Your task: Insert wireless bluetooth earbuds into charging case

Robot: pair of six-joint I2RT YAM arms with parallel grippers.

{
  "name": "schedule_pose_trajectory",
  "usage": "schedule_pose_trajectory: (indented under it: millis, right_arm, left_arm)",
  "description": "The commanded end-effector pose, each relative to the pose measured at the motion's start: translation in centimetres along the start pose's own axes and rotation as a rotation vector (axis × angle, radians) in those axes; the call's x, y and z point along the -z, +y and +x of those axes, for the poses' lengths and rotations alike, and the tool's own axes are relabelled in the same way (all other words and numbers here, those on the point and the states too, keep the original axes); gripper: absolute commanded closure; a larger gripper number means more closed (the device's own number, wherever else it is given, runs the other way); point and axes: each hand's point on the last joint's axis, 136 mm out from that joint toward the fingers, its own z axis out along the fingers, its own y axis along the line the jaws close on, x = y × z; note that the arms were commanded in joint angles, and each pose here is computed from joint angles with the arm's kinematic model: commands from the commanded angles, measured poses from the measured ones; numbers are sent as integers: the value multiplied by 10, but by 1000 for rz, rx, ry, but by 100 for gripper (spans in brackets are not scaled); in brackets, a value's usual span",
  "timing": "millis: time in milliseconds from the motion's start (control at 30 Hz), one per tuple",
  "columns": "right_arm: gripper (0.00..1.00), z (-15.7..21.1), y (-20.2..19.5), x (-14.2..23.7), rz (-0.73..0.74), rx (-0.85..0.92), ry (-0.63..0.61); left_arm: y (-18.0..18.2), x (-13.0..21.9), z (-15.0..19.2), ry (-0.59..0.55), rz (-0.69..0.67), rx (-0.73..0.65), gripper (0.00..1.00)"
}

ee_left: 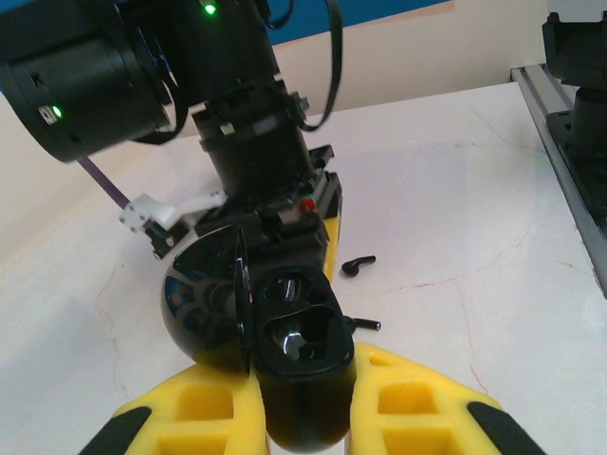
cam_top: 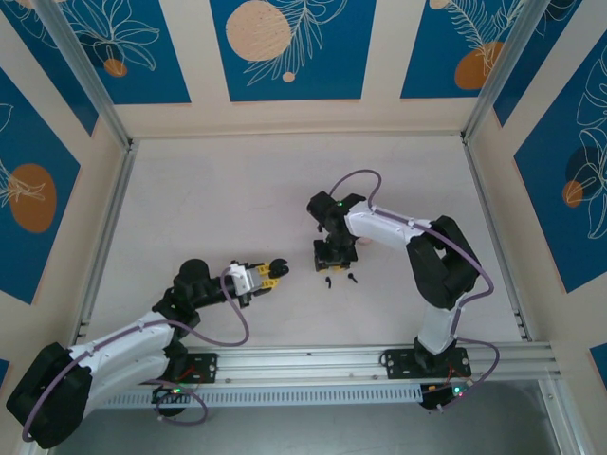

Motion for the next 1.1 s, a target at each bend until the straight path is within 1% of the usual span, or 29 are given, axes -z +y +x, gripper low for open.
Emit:
schedule_pose_trajectory:
  millis: [0, 133, 333, 667, 1067]
  right_arm:
    - [66, 20, -4, 19, -40, -107, 101]
    - [66, 28, -3, 15, -68, -177, 159]
    - [66, 28, -1, -3, -82, -198, 199]
    - [66, 21, -3, -19, -58, -189, 209]
    - [67, 22, -1, -35, -45, -177, 236]
  left_arm:
    - [-3, 0, -6, -12, 10, -25, 94]
    - [-2, 0, -6, -8, 11, -21, 94]
    - [-3, -1, -5, -6, 17, -16, 94]
    - [-2, -1, -5, -2, 13, -11, 94]
    - [-1, -2, -6, -2, 11, -10, 94]
